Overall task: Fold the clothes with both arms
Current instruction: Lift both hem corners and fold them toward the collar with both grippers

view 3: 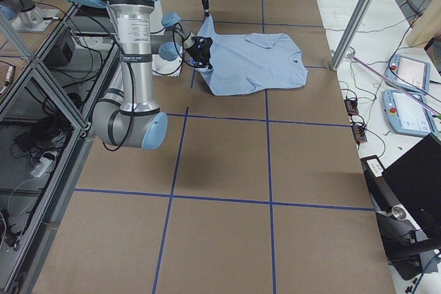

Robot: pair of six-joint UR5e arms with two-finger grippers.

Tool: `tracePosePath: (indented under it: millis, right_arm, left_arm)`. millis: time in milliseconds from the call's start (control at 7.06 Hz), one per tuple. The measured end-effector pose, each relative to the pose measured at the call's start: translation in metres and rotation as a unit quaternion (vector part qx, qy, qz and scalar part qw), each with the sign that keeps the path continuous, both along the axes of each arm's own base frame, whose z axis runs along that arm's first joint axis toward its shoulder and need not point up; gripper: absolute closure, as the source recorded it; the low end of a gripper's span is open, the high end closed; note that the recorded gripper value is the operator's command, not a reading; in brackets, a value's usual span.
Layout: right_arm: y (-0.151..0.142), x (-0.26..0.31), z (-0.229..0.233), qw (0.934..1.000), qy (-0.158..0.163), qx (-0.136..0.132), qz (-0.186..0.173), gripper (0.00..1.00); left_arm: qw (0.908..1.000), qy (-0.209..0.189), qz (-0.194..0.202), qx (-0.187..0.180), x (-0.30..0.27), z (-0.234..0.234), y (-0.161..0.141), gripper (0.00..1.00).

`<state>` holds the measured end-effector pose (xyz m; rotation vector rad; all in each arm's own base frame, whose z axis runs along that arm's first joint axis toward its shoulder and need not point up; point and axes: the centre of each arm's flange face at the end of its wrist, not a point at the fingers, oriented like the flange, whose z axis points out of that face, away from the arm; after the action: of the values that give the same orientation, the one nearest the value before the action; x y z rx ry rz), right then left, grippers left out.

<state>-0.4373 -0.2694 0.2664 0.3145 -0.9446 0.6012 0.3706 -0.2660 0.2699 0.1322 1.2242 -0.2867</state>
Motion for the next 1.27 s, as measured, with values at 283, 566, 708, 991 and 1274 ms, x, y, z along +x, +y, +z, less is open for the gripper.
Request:
tracePosePath:
  millis: [283, 566, 708, 991, 1274]
  right_arm:
    - [-0.117, -0.006, 0.005, 0.9987, 0.051, 0.003, -0.004, 1.0]
    - [-0.235, -0.008, 0.007, 0.9969, 0.074, -0.023, -0.016, 1.0]
    - [-0.292, -0.01, 0.016, 0.9971, 0.066, -0.034, -0.016, 1.0]
    - [-0.375, -0.013, 0.04, 0.9983, 0.037, -0.042, -0.014, 1.0]
    - [-0.404, -0.022, 0.037, 0.9982, 0.033, -0.048, -0.014, 1.0]
  left_arm:
    - [0.9964, -0.04, -0.059, 0.045, 0.008, 0.015, -0.09, 1.0]
    - [0.9899, -0.074, -0.101, 0.065, 0.018, 0.024, -0.172, 1.0]
    - [0.9868, -0.091, -0.118, 0.064, 0.031, 0.029, -0.213, 1.0]
    - [0.9797, -0.112, -0.147, 0.078, 0.042, 0.074, -0.292, 1.0]
    - [0.9748, -0.117, -0.166, 0.093, 0.041, 0.102, -0.326, 1.0]
